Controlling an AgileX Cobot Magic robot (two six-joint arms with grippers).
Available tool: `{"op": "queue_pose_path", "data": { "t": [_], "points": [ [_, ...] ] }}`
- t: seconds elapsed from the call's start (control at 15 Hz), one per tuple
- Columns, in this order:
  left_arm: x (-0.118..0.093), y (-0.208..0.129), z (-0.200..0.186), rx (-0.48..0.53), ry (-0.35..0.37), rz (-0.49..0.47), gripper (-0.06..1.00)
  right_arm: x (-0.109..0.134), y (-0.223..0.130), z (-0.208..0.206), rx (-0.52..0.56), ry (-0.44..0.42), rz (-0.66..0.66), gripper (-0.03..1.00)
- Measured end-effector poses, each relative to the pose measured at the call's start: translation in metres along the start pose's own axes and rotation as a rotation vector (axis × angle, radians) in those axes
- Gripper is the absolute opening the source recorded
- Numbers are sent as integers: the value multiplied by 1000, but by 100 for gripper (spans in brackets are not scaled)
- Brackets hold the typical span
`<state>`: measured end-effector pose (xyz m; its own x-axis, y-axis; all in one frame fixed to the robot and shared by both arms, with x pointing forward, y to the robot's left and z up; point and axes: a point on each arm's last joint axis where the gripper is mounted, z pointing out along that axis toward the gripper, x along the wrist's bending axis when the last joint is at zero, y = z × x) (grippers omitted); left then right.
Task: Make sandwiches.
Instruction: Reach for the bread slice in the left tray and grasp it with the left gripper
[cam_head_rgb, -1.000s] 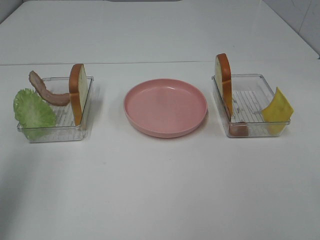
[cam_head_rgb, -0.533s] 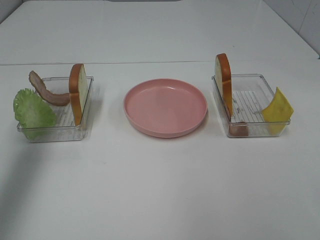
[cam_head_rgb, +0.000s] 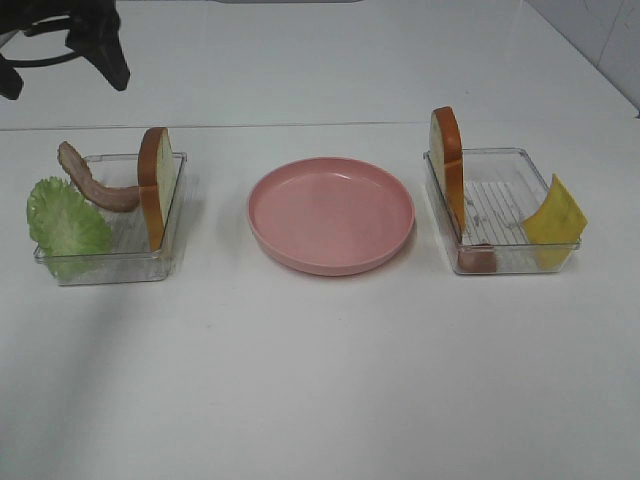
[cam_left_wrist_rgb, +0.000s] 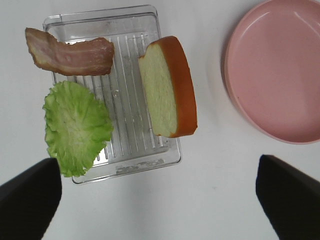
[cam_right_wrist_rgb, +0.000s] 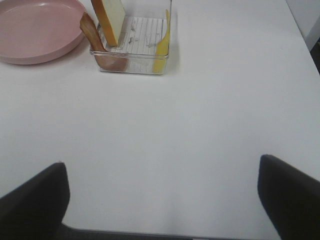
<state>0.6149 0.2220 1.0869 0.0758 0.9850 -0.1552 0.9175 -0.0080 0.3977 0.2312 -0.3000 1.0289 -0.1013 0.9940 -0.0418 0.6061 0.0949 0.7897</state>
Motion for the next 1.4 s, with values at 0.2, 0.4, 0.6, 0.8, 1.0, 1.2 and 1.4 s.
{"op": "queue_pose_path", "data": {
  "t": [0.2, 0.4, 0.6, 0.8, 1.0, 1.2, 1.4],
  "points": [
    [-26, 13, 32, 76, 35, 4, 98, 0, 0, 0, 0, 0, 0, 99],
    [-38, 21, 57, 127, 42, 29, 98, 0, 0, 0, 0, 0, 0, 99],
    [-37, 25, 88, 176, 66, 35, 98, 0, 0, 0, 0, 0, 0, 99],
    [-33, 21, 125, 227, 86, 32, 98, 0, 0, 0, 0, 0, 0, 99],
    [-31, 19, 146, 239, 94, 33, 98, 0, 0, 0, 0, 0, 0, 99],
    [-30, 21, 149, 218, 107, 44, 96, 0, 0, 0, 0, 0, 0, 99],
    [-29, 23, 149, 197, 118, 55, 56, 0, 0, 0, 0, 0, 0, 99]
  ]
}}
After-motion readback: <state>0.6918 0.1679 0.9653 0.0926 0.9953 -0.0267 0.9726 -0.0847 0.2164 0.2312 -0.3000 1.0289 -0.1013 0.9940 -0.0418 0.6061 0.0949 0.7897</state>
